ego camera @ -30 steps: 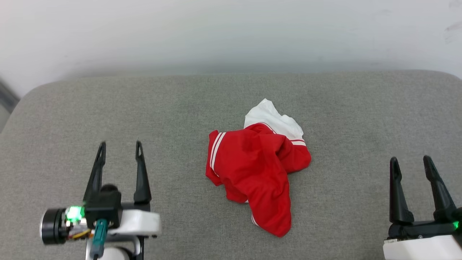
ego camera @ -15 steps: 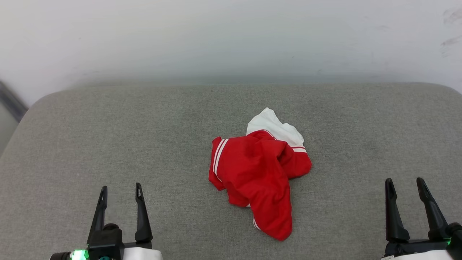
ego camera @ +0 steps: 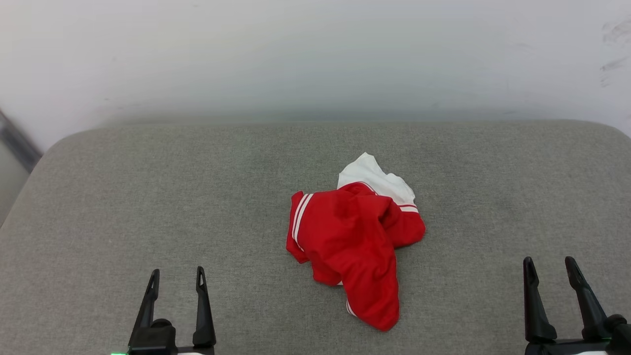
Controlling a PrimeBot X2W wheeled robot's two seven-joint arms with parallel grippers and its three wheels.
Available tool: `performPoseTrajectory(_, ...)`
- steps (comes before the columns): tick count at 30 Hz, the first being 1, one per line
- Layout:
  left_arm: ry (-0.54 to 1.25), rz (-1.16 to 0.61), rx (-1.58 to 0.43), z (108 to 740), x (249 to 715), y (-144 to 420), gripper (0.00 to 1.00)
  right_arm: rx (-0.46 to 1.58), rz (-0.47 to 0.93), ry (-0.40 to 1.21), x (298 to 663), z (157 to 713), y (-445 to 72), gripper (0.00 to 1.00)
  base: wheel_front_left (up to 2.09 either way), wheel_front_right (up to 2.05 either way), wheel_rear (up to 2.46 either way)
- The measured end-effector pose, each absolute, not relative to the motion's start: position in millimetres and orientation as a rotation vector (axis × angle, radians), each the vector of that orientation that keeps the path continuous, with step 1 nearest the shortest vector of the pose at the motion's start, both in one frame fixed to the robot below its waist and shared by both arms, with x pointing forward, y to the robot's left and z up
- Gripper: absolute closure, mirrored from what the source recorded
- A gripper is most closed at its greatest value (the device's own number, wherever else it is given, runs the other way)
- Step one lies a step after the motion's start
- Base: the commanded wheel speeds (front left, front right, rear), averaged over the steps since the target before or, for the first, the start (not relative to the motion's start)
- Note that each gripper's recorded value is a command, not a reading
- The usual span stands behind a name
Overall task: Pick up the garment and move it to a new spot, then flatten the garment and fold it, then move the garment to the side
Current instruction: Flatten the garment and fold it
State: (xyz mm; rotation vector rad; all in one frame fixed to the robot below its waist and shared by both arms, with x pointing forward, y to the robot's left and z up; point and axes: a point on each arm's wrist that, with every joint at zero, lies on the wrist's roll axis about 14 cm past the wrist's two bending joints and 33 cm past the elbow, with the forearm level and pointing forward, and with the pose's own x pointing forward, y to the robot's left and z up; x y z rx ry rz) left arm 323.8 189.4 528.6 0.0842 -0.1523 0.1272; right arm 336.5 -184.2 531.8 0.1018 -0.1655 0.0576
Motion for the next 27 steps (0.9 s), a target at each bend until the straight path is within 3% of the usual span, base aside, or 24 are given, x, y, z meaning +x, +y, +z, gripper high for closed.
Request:
performPoseTrajectory(18, -0.155, 0.118, 0.071, 530, 330, 196, 0.0, 0.103, 0.063, -0.153, 338, 528, -182, 0.0, 0.0, 0.0, 0.0)
performPoseTrajectory(27, -0.441, -0.066, 0.142, 630, 410, 177, 0.0, 0.091, 0.078, -0.15, 357, 527, -177, 0.0, 0.0, 0.0, 0.0)
